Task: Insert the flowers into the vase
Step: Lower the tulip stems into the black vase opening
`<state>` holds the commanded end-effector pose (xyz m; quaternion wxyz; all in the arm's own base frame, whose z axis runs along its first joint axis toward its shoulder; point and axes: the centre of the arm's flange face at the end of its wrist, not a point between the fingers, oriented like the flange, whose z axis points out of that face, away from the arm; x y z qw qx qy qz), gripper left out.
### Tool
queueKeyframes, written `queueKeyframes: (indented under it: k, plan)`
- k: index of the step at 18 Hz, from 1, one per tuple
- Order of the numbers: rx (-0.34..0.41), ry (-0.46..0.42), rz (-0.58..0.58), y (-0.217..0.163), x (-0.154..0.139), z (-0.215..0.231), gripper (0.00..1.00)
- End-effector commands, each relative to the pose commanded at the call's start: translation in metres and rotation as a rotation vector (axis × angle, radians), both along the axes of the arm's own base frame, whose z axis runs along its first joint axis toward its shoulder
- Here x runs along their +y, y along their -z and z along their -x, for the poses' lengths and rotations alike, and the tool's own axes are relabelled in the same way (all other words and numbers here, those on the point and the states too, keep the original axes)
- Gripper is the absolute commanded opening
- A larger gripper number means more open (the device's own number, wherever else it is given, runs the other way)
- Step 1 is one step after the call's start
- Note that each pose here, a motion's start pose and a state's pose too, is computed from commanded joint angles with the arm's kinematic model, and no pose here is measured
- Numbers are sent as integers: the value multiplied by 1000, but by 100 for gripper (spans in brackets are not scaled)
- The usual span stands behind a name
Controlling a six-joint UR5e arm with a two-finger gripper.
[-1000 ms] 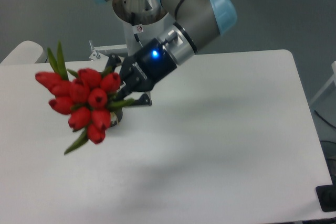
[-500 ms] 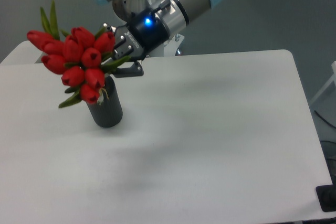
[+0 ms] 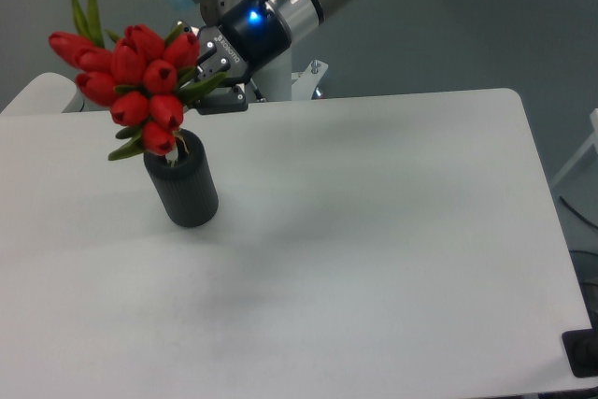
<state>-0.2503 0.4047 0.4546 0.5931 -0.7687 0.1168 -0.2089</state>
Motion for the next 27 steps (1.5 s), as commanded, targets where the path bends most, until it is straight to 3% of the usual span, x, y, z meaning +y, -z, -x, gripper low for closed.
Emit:
queueKeyframes:
  k: [8, 16, 20, 27]
  plan:
    - [-17, 7, 12, 21, -5, -11, 4]
    - [29, 10, -11, 57, -15, -9, 6]
    - [61, -12, -25, 75, -27, 1, 9]
    - [43, -2, -11, 94, -29, -8, 16]
